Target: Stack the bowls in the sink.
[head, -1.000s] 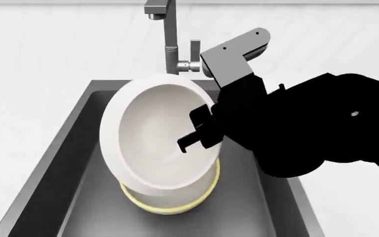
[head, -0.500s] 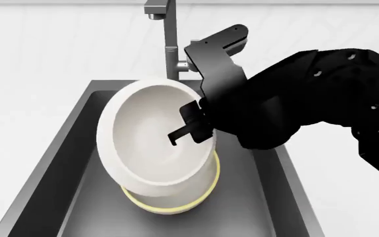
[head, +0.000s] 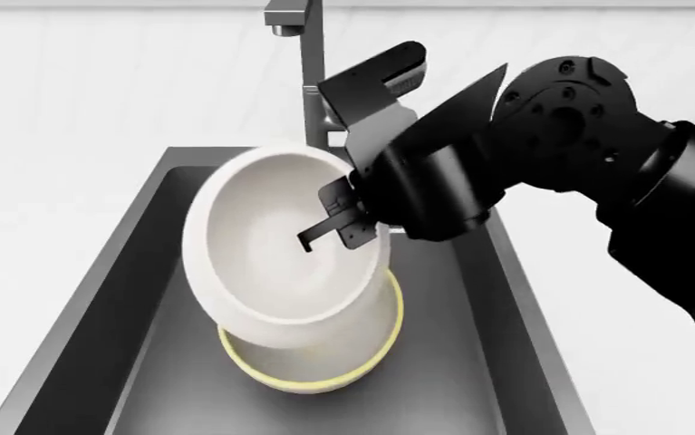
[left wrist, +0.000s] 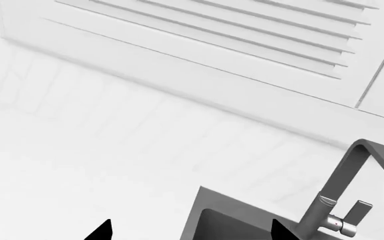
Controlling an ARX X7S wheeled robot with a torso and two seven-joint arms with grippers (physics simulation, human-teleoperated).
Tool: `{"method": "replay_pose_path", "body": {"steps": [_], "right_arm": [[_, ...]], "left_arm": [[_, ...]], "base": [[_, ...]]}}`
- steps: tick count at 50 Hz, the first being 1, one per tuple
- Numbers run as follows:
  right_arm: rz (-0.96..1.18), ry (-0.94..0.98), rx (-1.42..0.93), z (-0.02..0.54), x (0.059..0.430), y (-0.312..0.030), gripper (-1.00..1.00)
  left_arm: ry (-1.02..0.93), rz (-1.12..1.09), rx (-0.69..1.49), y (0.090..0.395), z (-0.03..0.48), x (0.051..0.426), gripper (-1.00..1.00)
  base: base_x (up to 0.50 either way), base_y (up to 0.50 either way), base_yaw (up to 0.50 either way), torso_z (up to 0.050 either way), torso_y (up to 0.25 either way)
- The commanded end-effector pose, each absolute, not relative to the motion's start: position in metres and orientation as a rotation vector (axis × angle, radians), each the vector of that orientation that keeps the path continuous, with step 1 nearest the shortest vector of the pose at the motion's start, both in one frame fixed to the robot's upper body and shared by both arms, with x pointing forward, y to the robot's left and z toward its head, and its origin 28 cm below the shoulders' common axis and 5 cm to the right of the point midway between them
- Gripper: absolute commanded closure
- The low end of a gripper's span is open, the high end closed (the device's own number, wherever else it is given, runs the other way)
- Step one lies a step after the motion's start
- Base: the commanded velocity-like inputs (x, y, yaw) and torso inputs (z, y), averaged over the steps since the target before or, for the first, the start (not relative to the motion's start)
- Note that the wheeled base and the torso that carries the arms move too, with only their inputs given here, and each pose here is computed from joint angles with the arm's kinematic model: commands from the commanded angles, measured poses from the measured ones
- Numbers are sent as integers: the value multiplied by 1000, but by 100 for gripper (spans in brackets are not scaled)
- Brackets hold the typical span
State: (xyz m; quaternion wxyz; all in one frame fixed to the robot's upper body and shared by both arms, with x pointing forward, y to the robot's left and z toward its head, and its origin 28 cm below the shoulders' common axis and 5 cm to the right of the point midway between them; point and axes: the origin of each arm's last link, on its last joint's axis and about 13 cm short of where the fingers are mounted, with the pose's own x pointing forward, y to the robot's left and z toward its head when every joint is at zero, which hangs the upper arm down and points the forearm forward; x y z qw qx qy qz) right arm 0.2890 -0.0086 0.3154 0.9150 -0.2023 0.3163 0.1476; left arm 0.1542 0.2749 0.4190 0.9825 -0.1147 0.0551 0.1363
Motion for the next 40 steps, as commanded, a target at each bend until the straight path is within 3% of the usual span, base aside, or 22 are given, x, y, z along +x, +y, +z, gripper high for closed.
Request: {"method": "replay_pose_path", "body": {"steps": [1,40], "right_arm": [[290,686,-423,310,298,-6,100],[264,777,-446,303,304,-7,100]], "left_arm": [[110,274,-231,275,419,154,-100],[115,276,-237,277,414,155,-100]], "base": [[0,0,0,0,0],[0,0,0,0,0]]}}
